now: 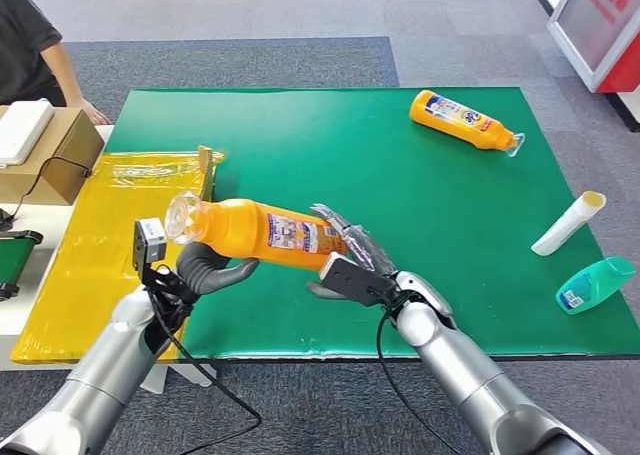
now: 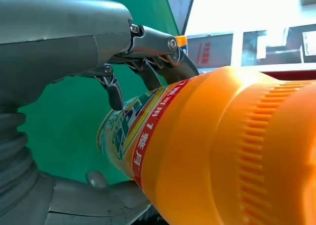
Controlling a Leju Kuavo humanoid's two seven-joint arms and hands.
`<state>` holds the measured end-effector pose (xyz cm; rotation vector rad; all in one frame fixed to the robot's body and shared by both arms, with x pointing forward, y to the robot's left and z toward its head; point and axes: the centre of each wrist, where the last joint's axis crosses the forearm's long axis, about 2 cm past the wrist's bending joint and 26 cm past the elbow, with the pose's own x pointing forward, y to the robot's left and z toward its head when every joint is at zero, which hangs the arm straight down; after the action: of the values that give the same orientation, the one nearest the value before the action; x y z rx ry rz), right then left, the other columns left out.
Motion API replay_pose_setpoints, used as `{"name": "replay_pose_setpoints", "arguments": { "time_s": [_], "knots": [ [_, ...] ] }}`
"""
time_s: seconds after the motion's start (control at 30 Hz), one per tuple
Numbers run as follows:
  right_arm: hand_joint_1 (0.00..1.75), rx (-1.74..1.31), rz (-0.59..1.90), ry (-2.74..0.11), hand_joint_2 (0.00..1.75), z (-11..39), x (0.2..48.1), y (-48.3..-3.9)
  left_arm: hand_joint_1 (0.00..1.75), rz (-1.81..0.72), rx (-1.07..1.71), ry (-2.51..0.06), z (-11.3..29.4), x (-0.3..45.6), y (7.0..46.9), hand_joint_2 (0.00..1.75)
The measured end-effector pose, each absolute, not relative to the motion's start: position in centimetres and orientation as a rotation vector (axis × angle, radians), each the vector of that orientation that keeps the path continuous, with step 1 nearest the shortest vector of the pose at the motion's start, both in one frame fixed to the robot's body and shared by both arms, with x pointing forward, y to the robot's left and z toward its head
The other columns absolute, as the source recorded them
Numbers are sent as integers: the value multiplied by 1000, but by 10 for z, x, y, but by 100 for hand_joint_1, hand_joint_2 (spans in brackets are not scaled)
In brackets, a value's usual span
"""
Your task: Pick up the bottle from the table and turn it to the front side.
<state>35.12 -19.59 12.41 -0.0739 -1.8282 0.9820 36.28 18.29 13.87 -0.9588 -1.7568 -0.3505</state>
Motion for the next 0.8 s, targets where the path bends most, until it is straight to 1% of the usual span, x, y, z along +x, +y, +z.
{"name": "replay_pose_setpoints", "arguments": {
  "time_s": [0.17,0.33,0.53,0.6,0.8],
  "knots": [
    [0,-89,971,-1824,175,124,351,-198,175,-402,-896,-1781,147,364,186,175],
    [0,-131,936,-1808,175,117,347,-204,175,-563,-660,-1768,160,372,200,175],
    [0,-177,869,-1786,175,107,341,-220,175,-854,-316,-1707,213,403,235,175],
    [0,-187,858,-1772,175,105,339,-224,175,-902,-241,-1692,226,410,246,175],
    [0,-199,821,-1769,175,100,335,-231,175,-983,-75,-1617,247,423,273,175]
  ]
}}
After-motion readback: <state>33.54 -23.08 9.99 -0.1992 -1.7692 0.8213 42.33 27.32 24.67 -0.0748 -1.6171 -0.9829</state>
